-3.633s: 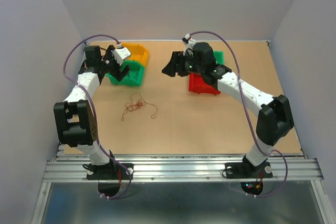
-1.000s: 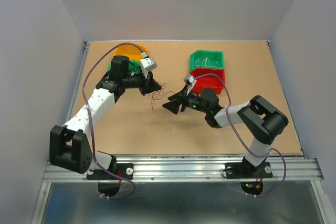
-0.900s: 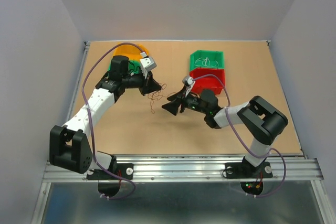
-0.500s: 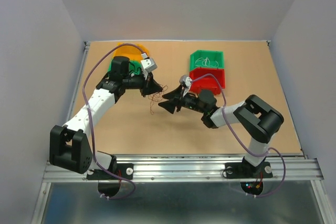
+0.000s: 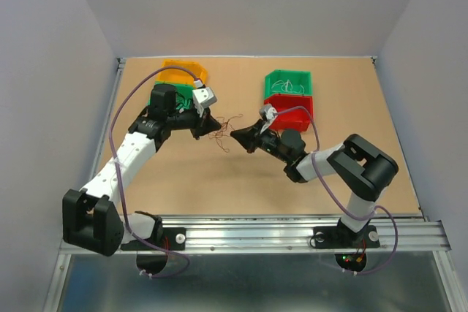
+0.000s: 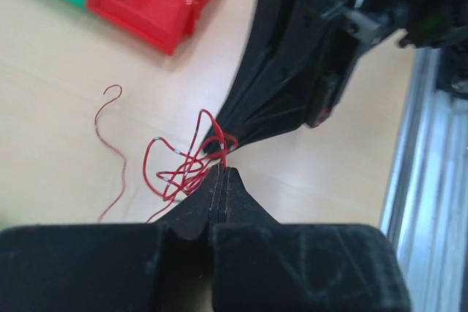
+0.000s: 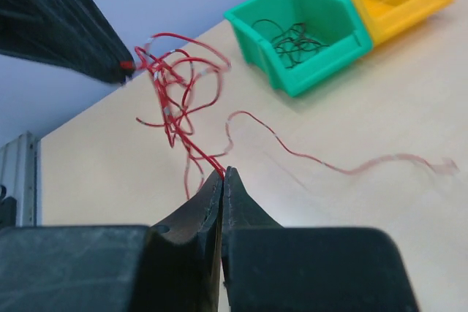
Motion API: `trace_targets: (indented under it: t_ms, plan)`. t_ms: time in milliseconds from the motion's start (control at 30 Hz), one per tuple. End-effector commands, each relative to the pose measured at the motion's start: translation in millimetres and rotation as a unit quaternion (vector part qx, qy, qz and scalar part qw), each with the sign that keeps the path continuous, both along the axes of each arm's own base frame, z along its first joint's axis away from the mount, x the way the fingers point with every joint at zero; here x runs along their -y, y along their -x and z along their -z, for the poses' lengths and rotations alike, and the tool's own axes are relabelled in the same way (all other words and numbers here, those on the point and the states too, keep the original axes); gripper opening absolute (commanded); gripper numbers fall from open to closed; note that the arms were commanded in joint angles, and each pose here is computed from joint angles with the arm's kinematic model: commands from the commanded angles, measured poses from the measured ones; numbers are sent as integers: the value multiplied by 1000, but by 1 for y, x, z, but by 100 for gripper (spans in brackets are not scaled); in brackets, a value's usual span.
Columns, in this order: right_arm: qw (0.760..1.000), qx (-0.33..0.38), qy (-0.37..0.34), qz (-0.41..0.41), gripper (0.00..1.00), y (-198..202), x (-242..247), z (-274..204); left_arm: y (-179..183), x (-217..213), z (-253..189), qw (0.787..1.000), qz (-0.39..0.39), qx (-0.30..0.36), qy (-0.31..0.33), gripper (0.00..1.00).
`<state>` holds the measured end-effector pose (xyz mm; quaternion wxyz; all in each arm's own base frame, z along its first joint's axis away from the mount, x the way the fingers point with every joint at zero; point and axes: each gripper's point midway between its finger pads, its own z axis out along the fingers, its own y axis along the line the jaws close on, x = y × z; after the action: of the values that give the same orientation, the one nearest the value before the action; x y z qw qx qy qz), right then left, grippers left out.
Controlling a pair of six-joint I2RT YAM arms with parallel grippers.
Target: Untangle the cables
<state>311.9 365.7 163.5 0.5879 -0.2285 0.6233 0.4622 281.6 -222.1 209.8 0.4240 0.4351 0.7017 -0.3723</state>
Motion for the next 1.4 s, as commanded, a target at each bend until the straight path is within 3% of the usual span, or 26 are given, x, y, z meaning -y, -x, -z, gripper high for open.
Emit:
trace_targets:
  t_ms: [0, 100, 133, 233, 367, 533, 600, 767, 833, 1067, 1367]
  plan:
    - [993, 22, -52, 99, 1, -7, 37, -34, -30, -26, -33, 988, -114, 99, -16, 0]
    - [983, 8, -64, 171, 0, -8, 71, -38, -54, -64, -38, 962, -237, 129, -39, 0]
    - [980, 4, -70, 184, 1, -3, 81, -43, -67, -84, -47, 943, -294, 149, -41, 0]
    - [968, -10, -78, 237, 1, -3, 108, -49, -81, -116, -56, 914, -367, 163, -49, 0]
    - [956, -18, -80, 280, 1, 5, 136, -50, -91, -155, -66, 879, -438, 179, -57, 0]
    - [944, -22, -83, 320, 1, 15, 165, -55, -80, -219, -107, 806, -538, 240, -52, 0]
    - [949, -19, -71, 308, 0, 21, 165, -56, -73, -224, -117, 801, -541, 254, -44, 0]
    - [961, -11, -40, 274, 1, 23, 150, -74, -54, -164, -113, 887, -400, 229, 0, 0]
    - [957, -35, 10, 288, 1, 12, 146, -55, -49, -151, -110, 906, -363, 218, 4, 0]
    - [937, -53, 57, 339, 1, -25, 141, -41, -29, -130, -111, 925, -300, 231, 22, 0]
    - [923, -68, 61, 373, 1, -76, 155, -37, -7, -110, -111, 942, -232, 241, 40, 0]
